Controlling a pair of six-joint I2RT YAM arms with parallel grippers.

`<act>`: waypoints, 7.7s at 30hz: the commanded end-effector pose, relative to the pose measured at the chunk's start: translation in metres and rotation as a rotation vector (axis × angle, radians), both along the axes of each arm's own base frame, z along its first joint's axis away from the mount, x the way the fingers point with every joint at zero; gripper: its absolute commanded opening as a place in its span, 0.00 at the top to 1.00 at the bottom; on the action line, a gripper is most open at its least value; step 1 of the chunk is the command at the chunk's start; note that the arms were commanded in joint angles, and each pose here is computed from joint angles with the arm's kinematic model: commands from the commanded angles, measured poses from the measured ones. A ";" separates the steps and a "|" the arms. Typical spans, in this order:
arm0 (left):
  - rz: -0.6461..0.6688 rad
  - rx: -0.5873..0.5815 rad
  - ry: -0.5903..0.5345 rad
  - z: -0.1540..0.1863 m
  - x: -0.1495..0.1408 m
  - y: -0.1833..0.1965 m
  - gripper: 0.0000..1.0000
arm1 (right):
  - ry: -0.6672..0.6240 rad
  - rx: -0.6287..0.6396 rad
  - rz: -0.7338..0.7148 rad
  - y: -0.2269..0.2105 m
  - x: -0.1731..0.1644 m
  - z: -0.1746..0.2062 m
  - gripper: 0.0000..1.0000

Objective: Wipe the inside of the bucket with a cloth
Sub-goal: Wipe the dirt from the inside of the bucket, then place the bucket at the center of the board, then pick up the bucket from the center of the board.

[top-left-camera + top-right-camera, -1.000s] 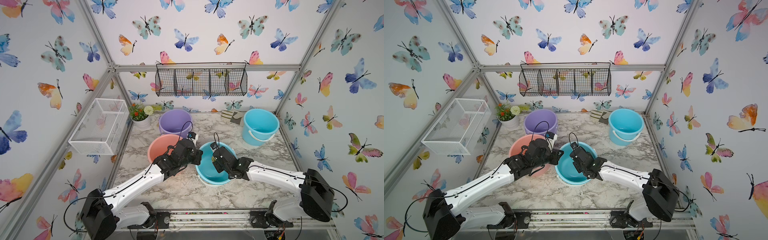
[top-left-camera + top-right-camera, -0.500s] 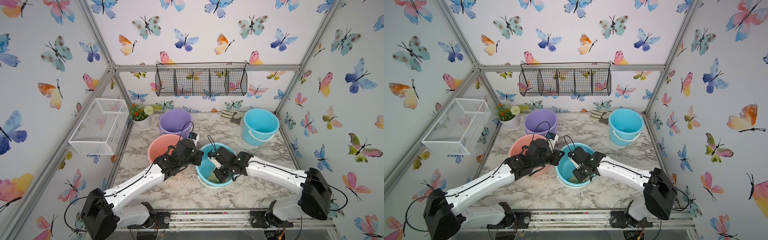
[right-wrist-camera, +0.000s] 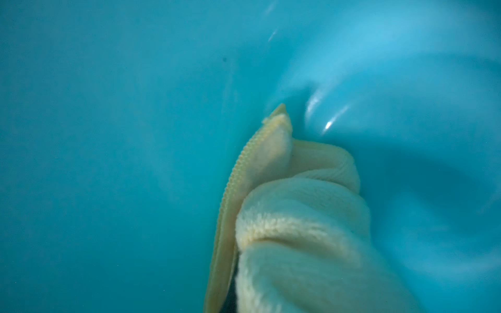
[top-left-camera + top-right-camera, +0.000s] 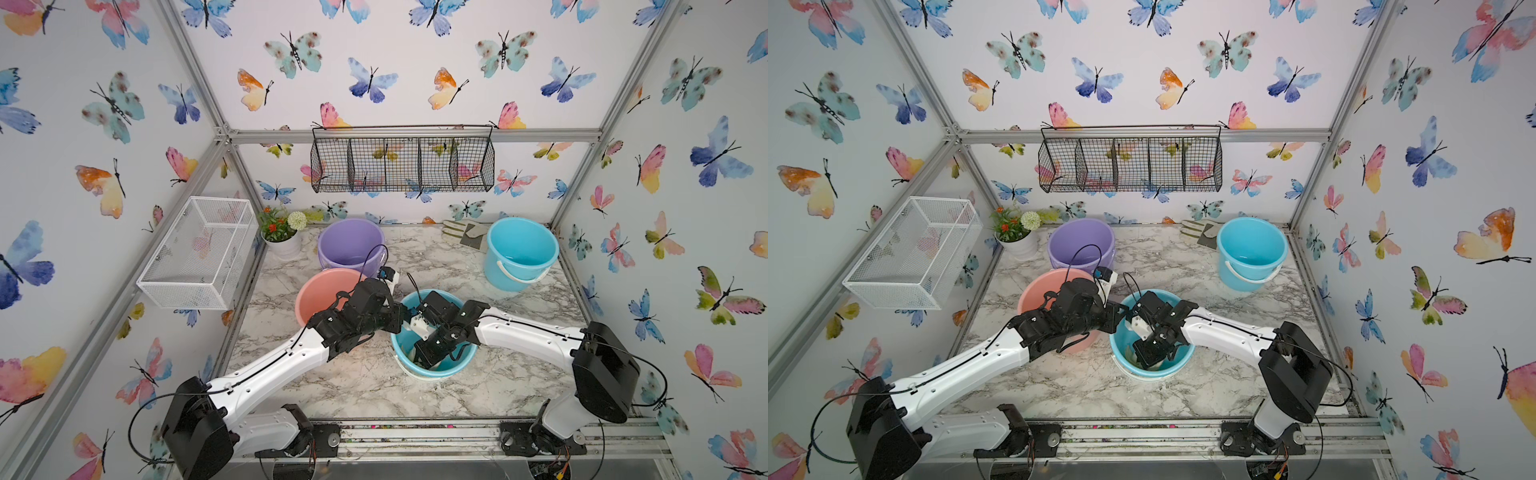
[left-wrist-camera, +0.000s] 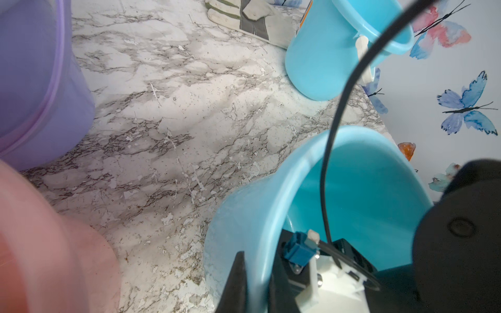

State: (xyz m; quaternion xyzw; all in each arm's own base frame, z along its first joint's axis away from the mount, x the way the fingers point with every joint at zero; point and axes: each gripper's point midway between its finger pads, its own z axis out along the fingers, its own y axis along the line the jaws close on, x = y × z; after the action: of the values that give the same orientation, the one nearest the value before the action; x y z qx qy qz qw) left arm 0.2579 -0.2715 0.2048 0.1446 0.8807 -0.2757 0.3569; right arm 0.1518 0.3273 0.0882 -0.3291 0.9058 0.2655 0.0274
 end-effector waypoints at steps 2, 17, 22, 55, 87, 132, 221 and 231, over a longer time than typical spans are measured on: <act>0.027 -0.022 -0.047 0.018 0.005 0.004 1.00 | -0.007 0.252 -0.071 0.043 0.012 0.022 0.98; 0.021 -0.027 -0.037 0.013 0.004 0.003 1.00 | -0.454 0.254 -0.520 0.027 0.117 0.008 0.98; 0.023 -0.035 -0.027 0.010 0.003 0.003 1.00 | -0.593 0.167 -0.598 0.013 0.142 0.008 0.98; 0.022 -0.011 -0.032 0.008 0.005 0.003 1.00 | -0.154 -0.479 -0.009 -0.057 0.030 -0.047 0.98; 0.026 -0.052 -0.032 0.010 0.015 -0.009 1.00 | -0.713 0.228 -0.621 -0.085 0.085 0.186 0.98; 0.244 -0.340 0.095 0.004 0.270 -0.083 1.00 | -0.854 0.358 -0.918 -0.206 0.047 0.293 0.98; 0.686 0.120 0.270 0.007 0.010 0.275 0.52 | -0.802 0.250 -0.700 -0.101 0.093 0.252 0.98; 0.677 0.115 0.320 -0.025 0.013 0.274 0.62 | -0.799 0.250 -0.705 -0.101 0.093 0.252 0.98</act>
State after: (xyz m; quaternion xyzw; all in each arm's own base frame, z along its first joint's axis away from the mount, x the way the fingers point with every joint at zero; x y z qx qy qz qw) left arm 0.2671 0.0030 0.1859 -0.1846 0.9372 -0.1051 0.2765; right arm 0.2439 0.2235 0.3281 -0.0764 0.8501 0.1891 0.4855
